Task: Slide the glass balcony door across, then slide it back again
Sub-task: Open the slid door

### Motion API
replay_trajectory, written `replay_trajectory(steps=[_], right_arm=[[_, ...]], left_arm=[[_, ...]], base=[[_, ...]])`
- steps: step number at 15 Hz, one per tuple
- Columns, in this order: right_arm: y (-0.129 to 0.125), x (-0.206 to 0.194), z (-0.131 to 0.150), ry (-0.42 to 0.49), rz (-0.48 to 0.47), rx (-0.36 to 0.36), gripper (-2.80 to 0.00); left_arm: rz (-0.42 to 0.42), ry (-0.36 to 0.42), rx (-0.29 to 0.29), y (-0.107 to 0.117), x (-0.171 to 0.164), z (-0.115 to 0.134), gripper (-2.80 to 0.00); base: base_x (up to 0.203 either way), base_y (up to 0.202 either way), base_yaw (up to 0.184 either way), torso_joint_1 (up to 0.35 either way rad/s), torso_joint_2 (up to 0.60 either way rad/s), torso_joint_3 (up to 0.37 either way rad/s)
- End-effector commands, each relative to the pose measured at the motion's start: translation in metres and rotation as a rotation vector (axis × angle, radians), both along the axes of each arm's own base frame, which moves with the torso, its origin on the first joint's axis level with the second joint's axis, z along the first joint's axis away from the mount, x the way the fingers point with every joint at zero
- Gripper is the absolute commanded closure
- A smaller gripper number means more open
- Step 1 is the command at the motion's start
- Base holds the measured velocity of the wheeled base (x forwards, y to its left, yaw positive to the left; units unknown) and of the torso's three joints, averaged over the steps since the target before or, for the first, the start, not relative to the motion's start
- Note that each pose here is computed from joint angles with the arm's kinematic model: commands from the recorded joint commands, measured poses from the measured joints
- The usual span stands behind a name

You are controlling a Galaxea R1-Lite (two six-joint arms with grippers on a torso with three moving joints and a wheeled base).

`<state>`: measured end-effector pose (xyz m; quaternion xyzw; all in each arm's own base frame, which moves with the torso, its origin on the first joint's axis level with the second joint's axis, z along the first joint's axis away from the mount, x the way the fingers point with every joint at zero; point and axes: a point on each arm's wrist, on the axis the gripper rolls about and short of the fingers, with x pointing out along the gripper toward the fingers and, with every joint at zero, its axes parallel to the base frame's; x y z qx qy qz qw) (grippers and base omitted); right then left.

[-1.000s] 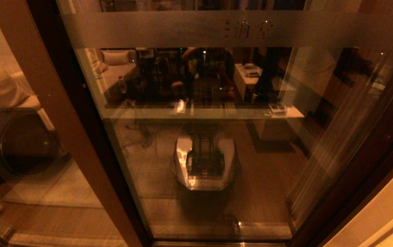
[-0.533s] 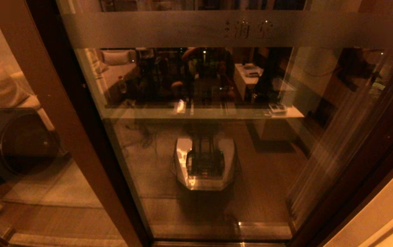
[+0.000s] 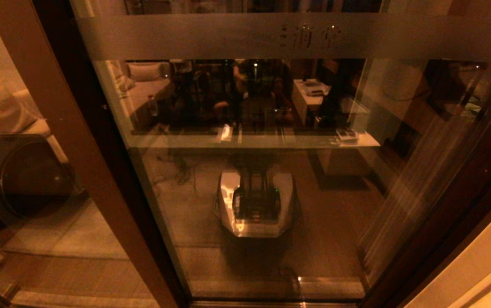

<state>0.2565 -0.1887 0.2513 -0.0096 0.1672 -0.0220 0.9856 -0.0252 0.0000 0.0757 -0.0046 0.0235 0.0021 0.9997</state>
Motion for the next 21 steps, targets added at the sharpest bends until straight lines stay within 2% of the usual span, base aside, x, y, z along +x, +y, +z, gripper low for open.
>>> replay_trajectory(steps=[1,8,13,21], right_arm=[[-0.002,0.004,-0.004,0.003,0.024,0.013,-2.8],[0.002,0.017,-0.013,0.021,0.071,0.025,-2.8],[0.0,0.02,-0.014,0.021,0.037,0.007,-2.8],[-0.006,0.032,-0.018,-0.024,0.041,-0.018,-2.8]], left_arm=[[0.001,0.002,0.0,0.0,0.0,0.0,0.0],[-0.001,0.002,-0.002,0.0,0.0,0.0,0.0],[-0.001,0.002,-0.002,0.0,0.0,0.0,0.0],[-0.001,0.002,-0.002,0.0,0.0,0.0,0.0]], base=[[0.0,0.0,0.0,0.0,0.0,0.0],[0.0,0.0,0.0,0.0,0.0,0.0],[0.0,0.0,0.0,0.0,0.0,0.0],[0.0,0.0,0.0,0.0,0.0,0.0]])
